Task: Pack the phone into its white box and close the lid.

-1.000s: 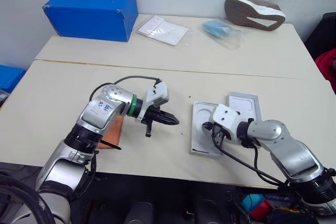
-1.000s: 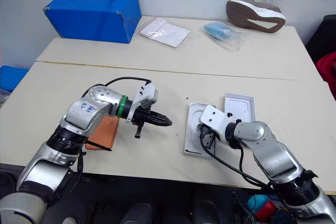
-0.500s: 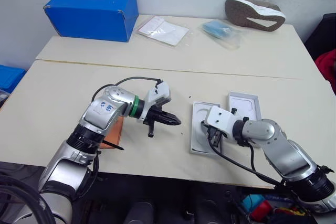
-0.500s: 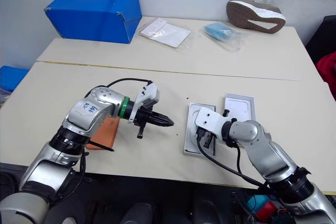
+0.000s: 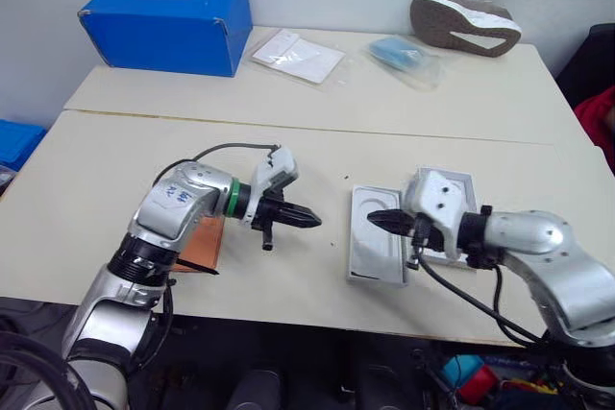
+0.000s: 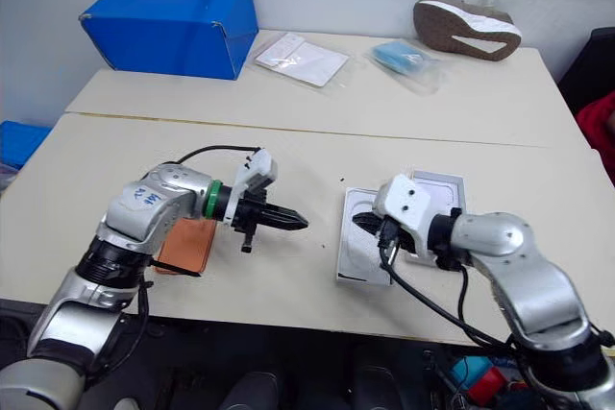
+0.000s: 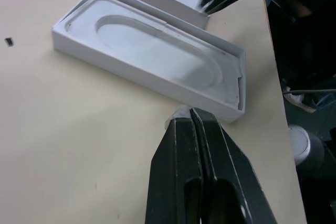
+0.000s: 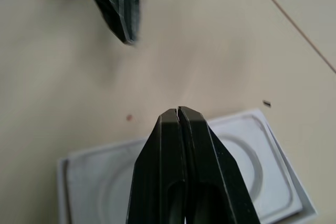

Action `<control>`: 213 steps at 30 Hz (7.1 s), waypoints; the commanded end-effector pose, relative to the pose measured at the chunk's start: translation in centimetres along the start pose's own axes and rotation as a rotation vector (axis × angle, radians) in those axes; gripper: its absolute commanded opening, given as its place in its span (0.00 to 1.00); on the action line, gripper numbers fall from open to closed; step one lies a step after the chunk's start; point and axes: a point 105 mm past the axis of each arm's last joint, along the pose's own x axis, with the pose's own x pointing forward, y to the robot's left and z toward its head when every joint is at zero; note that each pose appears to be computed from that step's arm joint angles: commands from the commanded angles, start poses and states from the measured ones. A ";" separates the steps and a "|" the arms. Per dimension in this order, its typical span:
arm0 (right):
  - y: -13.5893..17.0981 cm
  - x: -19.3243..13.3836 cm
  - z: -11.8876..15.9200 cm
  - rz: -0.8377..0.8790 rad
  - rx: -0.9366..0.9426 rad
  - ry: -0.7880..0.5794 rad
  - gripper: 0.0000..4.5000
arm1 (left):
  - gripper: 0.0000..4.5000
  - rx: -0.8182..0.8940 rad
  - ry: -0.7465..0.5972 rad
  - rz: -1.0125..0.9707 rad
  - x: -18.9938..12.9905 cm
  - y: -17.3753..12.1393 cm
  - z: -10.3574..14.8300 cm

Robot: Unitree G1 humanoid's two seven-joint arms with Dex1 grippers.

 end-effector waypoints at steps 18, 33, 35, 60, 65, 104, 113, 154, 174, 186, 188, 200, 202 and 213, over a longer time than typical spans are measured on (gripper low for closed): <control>1.6 -0.1 1.9 0.241 -0.061 -0.135 1.00 | 0.99 -0.598 -0.091 0.378 -18.9 -0.3 -8.4; 2.0 9.1 2.6 0.318 -0.146 -0.153 0.71 | 1.00 -0.770 0.041 0.479 -19.2 3.0 -12.3; 2.2 10.3 2.5 0.323 -0.162 -0.147 0.57 | 1.00 -0.769 0.055 0.475 -18.7 3.4 -12.4; 3.3 18.6 -0.7 0.332 -0.297 0.002 0.01 | 1.00 -0.829 0.179 0.230 -8.4 3.3 -13.4; 3.3 18.9 -1.2 0.326 -0.300 0.015 0.01 | 1.00 -0.837 0.233 0.233 -7.7 2.9 -14.4; 3.2 19.1 -1.8 0.330 -0.301 0.028 0.01 | 1.00 -1.002 0.087 0.094 -5.8 0.9 -12.5; 3.0 19.0 -1.5 0.314 -0.312 0.007 0.00 | 0.51 -1.001 0.052 0.108 -7.1 1.5 -11.2; 3.1 -9.7 -0.9 -0.225 0.056 0.106 1.00 | 0.03 -0.819 0.046 -0.182 10.7 -2.5 -0.1; 2.5 -8.5 -1.4 -0.269 0.033 0.079 1.00 | 0.10 -0.891 0.138 -0.149 14.5 -3.4 0.4; 2.6 -8.4 -1.4 -0.281 0.038 0.074 1.00 | 0.94 -0.869 0.148 -0.197 14.7 -4.1 1.0; 2.7 -8.4 -1.4 -0.281 0.040 0.073 1.00 | 1.00 -0.849 0.152 -0.216 14.5 -4.4 1.3; 2.5 -8.3 -1.5 -0.282 0.049 0.061 1.00 | 1.00 -0.730 0.203 -0.218 12.7 -4.5 2.3; 2.5 -8.2 -1.5 -0.283 0.049 0.060 1.00 | 1.00 -0.720 0.210 -0.217 12.7 -4.6 2.5; 2.4 -7.9 -1.6 -0.287 0.051 0.044 1.00 | 1.00 -0.663 0.264 -0.177 13.4 -5.0 2.5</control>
